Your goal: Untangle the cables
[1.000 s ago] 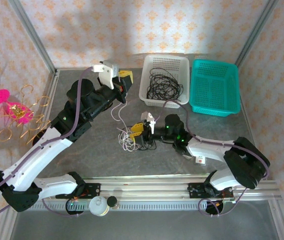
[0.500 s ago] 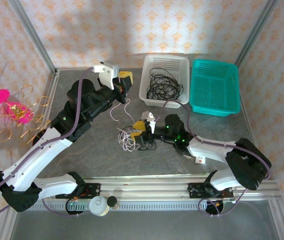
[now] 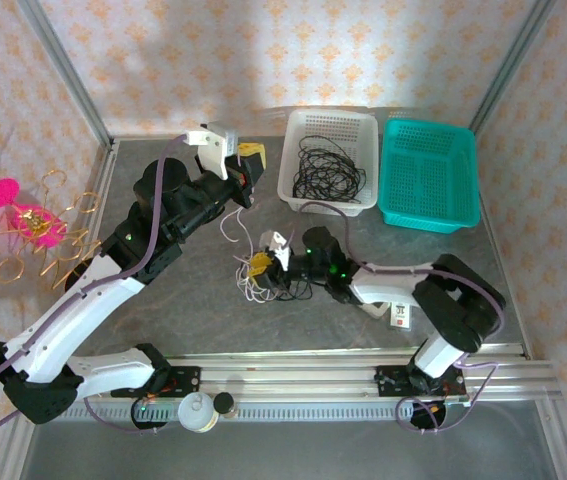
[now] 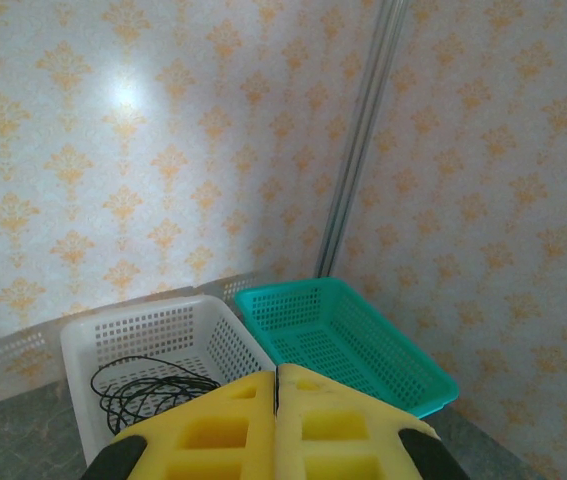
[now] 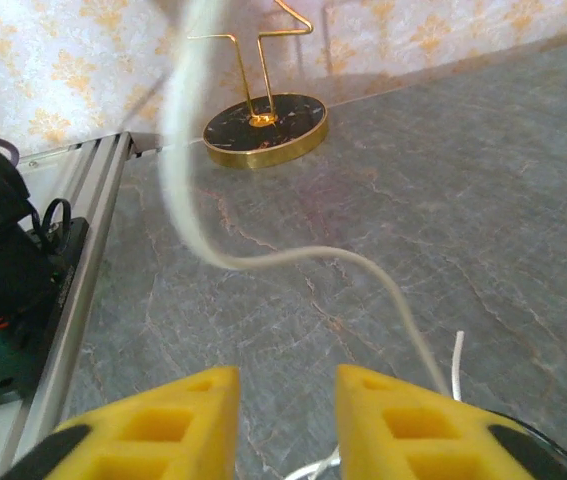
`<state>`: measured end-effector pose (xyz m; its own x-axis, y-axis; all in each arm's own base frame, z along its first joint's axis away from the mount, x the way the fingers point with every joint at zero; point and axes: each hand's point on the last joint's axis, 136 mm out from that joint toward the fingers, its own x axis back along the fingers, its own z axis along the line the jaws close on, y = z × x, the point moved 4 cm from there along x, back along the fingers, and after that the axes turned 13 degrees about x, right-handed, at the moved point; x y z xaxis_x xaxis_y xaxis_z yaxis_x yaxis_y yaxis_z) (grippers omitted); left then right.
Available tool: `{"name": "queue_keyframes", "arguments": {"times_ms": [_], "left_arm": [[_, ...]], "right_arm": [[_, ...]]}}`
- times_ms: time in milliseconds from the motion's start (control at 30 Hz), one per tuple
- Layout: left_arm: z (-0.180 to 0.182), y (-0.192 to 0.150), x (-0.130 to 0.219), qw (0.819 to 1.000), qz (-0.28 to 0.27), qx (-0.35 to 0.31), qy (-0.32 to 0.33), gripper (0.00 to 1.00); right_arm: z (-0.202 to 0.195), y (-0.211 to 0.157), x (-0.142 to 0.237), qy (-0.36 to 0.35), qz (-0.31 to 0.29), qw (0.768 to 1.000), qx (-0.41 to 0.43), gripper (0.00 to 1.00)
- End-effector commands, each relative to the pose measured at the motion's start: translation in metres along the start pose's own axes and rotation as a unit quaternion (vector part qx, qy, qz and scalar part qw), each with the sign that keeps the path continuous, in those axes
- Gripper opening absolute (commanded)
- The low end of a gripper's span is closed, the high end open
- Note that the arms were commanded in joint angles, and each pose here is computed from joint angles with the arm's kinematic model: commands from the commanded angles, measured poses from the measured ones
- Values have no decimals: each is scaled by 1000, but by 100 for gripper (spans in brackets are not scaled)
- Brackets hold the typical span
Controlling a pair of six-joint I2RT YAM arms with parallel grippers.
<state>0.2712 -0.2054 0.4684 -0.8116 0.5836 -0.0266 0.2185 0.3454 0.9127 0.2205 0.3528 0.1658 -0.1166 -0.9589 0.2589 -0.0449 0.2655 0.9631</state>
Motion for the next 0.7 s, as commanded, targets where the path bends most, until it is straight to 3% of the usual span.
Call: {"name": "queue_keyframes", "arguments": {"times_ms": [0, 233, 367, 467, 667], "left_arm": [[-10, 15, 9, 1000, -16, 0, -18, 0], [-9, 18, 13, 1000, -19, -4, -11, 0], [-10, 18, 13, 1000, -20, -4, -14, 0], [-11, 19, 12, 1000, -20, -4, -16, 0], [-12, 26, 14, 999, -26, -16, -13, 0]], "right_arm": [[-10, 16, -8, -6, -21, 999, 25, 24], [-13, 19, -11, -11, -31, 999, 27, 21], [-8, 20, -9, 1, -37, 999, 39, 33], [-7, 21, -11, 13, -40, 998, 41, 34], [-19, 13, -17, -17, -17, 1000, 17, 8]]}}
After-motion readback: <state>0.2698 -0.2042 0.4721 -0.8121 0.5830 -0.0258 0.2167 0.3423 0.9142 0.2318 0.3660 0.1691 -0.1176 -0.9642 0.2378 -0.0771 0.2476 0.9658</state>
